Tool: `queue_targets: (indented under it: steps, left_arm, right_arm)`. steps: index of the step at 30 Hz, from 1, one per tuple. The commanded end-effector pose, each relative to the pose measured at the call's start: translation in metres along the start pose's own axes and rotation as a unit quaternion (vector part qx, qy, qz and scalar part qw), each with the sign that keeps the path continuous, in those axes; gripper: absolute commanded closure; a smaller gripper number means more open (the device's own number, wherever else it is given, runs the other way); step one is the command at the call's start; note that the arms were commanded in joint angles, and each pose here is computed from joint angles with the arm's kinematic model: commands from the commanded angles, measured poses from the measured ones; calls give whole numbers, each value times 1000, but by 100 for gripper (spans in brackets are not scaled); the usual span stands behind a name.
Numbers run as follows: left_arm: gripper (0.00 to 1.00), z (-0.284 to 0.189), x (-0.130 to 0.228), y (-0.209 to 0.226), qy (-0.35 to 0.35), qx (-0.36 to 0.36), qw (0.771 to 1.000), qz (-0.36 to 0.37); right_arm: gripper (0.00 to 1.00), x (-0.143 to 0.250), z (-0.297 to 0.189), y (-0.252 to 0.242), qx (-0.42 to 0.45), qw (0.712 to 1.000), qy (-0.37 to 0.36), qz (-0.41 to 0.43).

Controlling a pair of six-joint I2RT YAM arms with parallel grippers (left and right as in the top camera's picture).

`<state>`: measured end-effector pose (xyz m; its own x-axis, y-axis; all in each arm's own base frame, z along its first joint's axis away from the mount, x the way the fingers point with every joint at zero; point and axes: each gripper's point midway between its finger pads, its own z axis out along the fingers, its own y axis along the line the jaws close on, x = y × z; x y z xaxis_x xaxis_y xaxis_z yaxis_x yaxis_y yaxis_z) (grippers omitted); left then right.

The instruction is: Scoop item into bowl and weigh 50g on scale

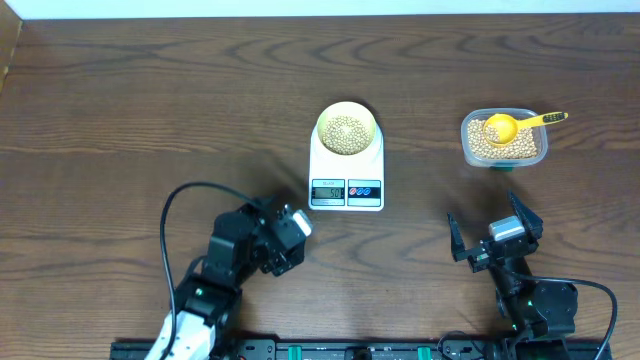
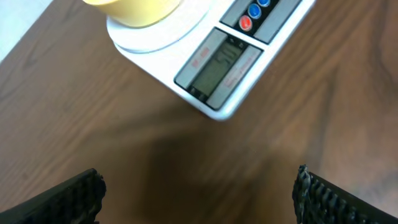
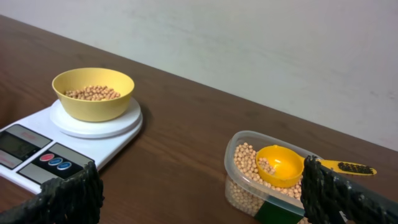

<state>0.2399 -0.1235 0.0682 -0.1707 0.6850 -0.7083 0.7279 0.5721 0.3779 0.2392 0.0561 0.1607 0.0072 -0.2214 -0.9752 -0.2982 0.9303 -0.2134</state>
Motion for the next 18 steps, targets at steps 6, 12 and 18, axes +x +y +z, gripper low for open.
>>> queue_targets:
  steps: [6,12,18]
  left_arm:
    - [2,-16,5,-6,-57,-44,997,-11]
    - [2,-27,6,-7,-89,-70,993,-28]
    - [2,-45,-6,20,-135,-128,974,-127]
  right_arm:
    - [1,0,0,0,1,1000,-1,-6]
    - [1,0,0,0,1,1000,-1,-6]
    - [1,0,0,0,1,1000,-1,-6]
